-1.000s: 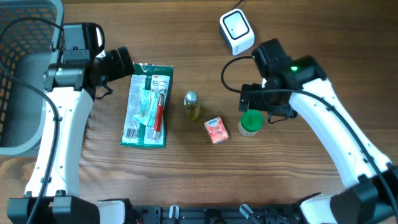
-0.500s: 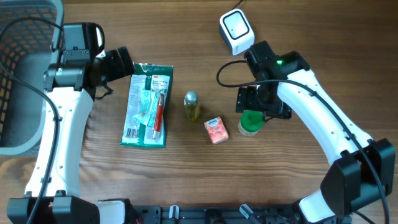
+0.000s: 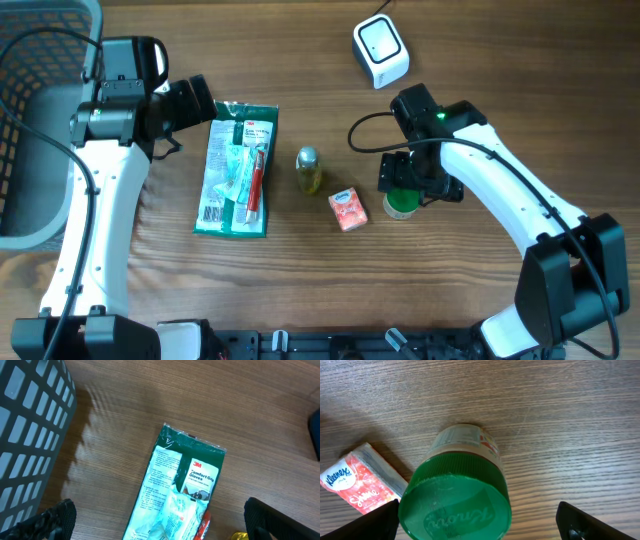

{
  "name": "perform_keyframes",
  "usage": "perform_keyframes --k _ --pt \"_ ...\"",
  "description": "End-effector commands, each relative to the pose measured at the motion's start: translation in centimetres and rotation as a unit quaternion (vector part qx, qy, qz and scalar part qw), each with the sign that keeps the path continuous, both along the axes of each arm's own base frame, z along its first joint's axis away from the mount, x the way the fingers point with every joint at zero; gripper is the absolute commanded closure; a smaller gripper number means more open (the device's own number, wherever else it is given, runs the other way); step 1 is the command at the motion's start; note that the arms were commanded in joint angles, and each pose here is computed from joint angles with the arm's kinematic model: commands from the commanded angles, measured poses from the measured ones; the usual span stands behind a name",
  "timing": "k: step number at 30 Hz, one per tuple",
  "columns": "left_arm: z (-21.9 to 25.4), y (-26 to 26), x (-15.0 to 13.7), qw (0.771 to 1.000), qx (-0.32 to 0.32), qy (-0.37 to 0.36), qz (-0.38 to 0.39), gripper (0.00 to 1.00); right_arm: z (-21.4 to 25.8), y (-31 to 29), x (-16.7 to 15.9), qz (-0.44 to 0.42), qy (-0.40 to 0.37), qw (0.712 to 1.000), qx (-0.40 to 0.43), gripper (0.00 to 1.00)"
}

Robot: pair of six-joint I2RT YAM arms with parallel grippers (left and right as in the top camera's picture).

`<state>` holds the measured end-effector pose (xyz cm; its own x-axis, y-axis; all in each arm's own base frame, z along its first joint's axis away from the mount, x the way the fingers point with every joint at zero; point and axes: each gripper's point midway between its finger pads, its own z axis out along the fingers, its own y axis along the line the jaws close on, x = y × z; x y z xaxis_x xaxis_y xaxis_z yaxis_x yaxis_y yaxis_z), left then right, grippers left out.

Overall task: Scan the item barcode
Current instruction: 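Lower the right gripper and close it on the green-lidded jar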

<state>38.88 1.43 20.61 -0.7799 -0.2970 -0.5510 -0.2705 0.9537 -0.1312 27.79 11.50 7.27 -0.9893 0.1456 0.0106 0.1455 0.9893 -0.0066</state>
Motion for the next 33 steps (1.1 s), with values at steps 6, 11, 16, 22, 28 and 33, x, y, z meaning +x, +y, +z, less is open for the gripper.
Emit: perform_keyframes --k 6,11,16,22,28,33 --pt "0.9 0.0 0.2 1.000 -0.005 -0.012 0.003 0.00 -2.2 0.9 -0.9 0.009 0.017 0.999 0.026 0.01" --pt "0.9 0.0 0.2 1.000 -0.005 -0.012 0.003 0.00 -2.8 0.9 -0.8 0.009 0.011 1.000 0.028 0.02" --pt "0.9 0.0 0.2 1.000 -0.005 -0.012 0.003 0.00 -2.8 1.0 -0.5 0.020 0.003 0.999 0.032 0.05" --pt "0.9 0.0 0.2 1.000 -0.005 -0.012 0.003 0.00 -2.8 1.0 -0.5 0.041 0.003 0.999 0.031 0.10" --pt "0.8 0.0 0.2 1.000 -0.005 -0.012 0.003 0.00 -2.8 1.0 -0.5 0.047 0.002 0.998 0.032 0.21" --pt "0.9 0.0 0.2 1.000 -0.005 -0.012 0.003 0.00 -2.8 1.0 -0.4 0.047 0.002 0.998 0.031 0.23"
